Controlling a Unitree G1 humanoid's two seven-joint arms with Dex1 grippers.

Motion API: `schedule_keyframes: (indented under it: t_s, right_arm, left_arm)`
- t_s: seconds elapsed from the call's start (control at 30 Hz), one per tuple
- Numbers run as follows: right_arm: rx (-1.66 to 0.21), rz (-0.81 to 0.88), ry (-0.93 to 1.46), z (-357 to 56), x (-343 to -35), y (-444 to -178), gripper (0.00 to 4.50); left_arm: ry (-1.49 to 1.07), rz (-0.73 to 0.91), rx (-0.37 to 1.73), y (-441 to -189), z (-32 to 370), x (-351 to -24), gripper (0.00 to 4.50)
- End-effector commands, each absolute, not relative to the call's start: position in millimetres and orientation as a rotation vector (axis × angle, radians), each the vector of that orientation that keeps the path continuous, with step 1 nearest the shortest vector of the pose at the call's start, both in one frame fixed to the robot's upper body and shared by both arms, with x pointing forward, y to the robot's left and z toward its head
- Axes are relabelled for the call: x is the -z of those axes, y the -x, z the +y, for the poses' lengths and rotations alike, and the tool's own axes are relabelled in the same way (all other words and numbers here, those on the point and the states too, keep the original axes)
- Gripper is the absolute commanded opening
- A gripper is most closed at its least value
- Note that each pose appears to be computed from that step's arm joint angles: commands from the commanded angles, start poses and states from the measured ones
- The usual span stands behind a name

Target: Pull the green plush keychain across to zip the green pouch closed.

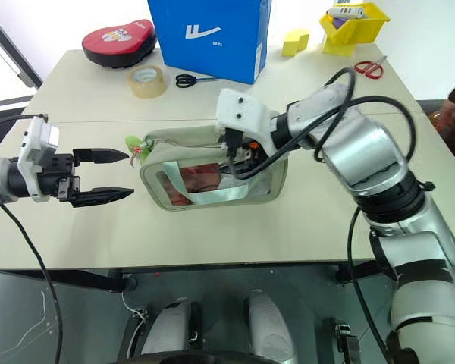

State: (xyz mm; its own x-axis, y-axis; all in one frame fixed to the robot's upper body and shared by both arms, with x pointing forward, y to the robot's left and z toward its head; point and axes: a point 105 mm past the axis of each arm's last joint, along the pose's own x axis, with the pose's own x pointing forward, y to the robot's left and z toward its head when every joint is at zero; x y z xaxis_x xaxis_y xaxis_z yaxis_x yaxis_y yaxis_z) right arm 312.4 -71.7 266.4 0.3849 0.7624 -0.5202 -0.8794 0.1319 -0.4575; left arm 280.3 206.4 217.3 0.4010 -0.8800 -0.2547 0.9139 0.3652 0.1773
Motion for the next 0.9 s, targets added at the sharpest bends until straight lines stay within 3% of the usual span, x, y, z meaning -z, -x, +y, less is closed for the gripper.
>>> schedule_keyframes:
  t_s: [0.03,0.4,0.5,0.67,0.9]
  right_arm:
    - [-1.196,0.079,0.82,-87.6,-292.6,-300.9,3.53]
    - [-1.158,0.168,0.876,-129.9,-272.5,-297.2,3.53]
    - [-1.139,0.196,0.878,-132.2,-261.6,-302.3,2.77]
    - [-1.133,0.223,0.883,-134.4,-250.3,-304.0,0.19]
    - [-1.133,0.203,0.84,-125.2,-257.5,-301.4,0.05]
  left_arm:
    - [-0.338,0.096,1.163,-278.5,204.6,-227.4,4.5]
    - [-0.335,0.099,1.137,-279.4,211.0,-229.1,4.5]
    - [-0.337,0.1,1.13,-281.2,213.0,-230.1,4.5]
    - [-0.343,0.104,1.09,-288.5,222.5,-231.9,4.5]
    - [-0.357,0.075,1.0,-309.7,233.0,-233.1,4.5]
